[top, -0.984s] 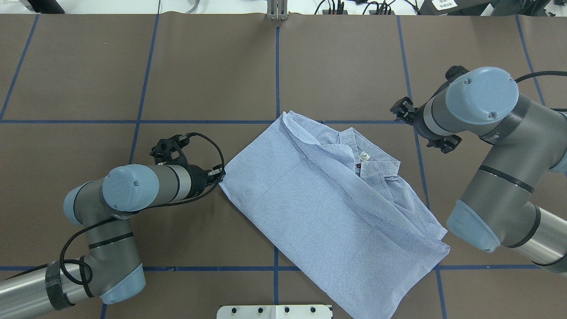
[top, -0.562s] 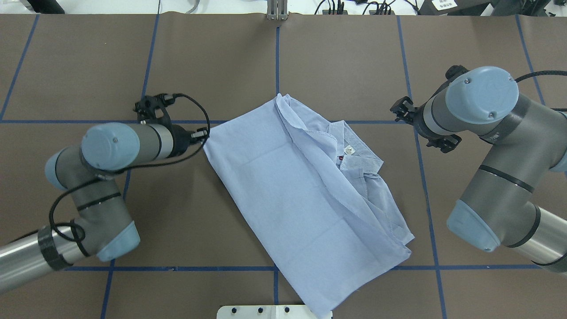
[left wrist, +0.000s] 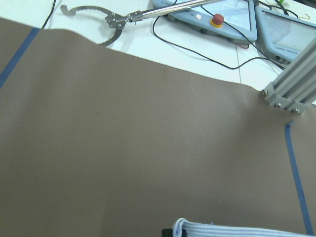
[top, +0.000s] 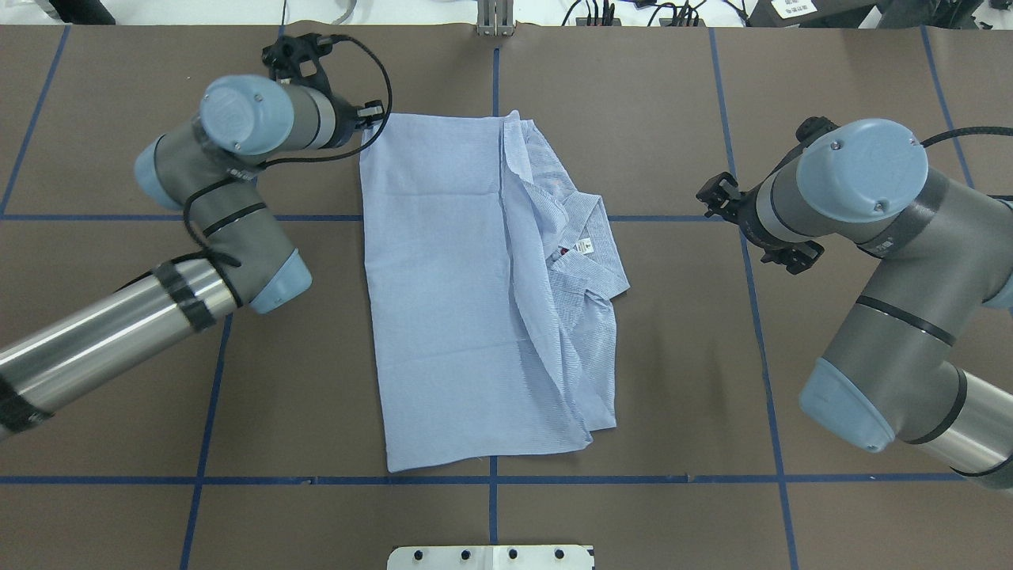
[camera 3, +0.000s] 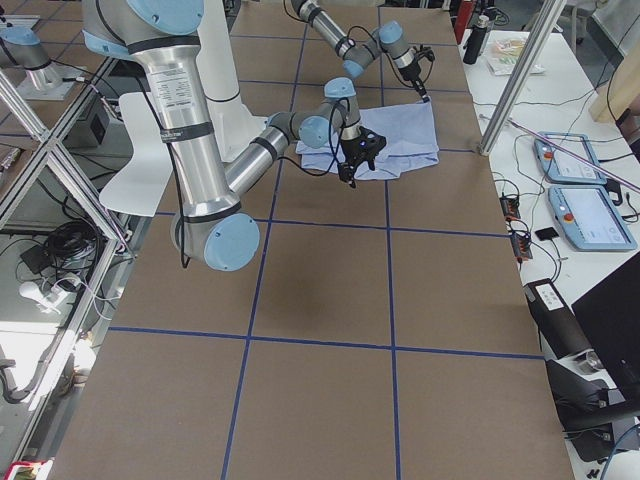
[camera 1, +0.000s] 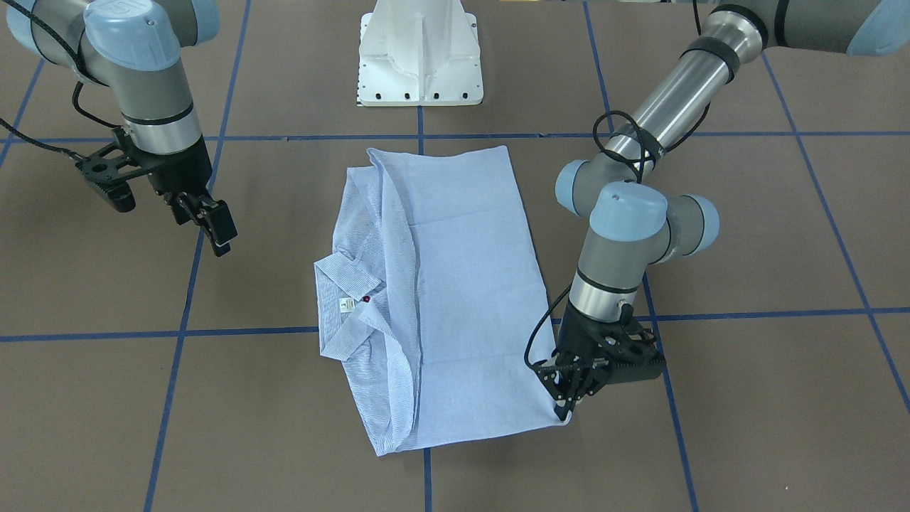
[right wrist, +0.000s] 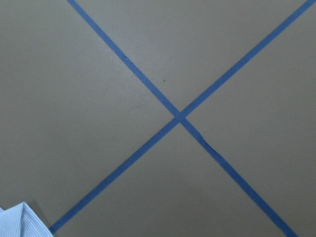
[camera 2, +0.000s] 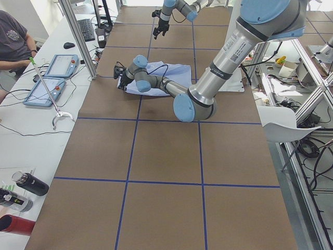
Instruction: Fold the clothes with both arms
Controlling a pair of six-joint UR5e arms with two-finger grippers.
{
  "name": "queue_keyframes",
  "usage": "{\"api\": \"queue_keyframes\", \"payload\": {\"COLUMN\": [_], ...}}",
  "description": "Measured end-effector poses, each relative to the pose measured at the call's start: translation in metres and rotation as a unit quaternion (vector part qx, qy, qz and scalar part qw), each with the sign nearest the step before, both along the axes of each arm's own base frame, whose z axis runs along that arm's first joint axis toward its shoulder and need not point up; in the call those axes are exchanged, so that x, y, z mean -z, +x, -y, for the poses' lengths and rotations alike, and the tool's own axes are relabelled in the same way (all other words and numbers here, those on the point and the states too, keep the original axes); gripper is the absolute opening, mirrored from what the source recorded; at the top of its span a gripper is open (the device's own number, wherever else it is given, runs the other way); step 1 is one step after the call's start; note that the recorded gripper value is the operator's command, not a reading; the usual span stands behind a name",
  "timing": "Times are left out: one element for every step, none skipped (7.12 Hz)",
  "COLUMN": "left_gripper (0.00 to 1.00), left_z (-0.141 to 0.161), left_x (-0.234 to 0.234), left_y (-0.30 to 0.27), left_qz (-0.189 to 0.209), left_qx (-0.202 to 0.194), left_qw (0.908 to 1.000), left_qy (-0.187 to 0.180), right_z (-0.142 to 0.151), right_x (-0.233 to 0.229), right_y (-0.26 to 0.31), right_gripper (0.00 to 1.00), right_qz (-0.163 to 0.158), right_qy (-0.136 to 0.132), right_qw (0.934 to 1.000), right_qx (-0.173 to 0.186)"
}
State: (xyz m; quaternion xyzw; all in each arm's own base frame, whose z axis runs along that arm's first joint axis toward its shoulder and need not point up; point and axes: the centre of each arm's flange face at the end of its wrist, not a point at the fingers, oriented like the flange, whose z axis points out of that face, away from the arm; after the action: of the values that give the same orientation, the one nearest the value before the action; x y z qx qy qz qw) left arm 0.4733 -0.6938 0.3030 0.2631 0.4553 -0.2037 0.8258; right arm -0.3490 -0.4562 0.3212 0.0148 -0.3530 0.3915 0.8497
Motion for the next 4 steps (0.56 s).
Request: {"api": "queue_keyframes", "payload": {"left_gripper": [1.00, 1.00, 1.00, 1.00], "left_z": [0.016, 0.018, 0.010, -0.012], "left_x": [0.002, 0.003, -0.003, -0.018], "left_y": [-0.005, -0.016, -0.036, -0.068], "left_qz": [0.006, 0.004, -0.005, -0.018], "left_qx": [0.004, 0.003, -0.015, -0.045], "left_qw": [1.0000, 0.9999, 0.9997, 0.9985], "left_qy": [0.006, 0.012, 0.019, 0.025], "right_z": [0.001, 0.001, -0.002, -0.015], "right_x": [0.008, 0.018, 0.033, 0.053], "right_y": [-0.003, -0.009, -0.023, -0.051], "right_gripper": [1.00, 1.00, 1.00, 1.00], "right_qz": [0.005, 0.011, 0.019, 0.023], "right_qy": [0.005, 0.011, 0.021, 0.041], "right_qw": [1.0000, 0.9999, 0.9995, 0.9986], "right_qx": [0.000, 0.003, 0.011, 0.024]}}
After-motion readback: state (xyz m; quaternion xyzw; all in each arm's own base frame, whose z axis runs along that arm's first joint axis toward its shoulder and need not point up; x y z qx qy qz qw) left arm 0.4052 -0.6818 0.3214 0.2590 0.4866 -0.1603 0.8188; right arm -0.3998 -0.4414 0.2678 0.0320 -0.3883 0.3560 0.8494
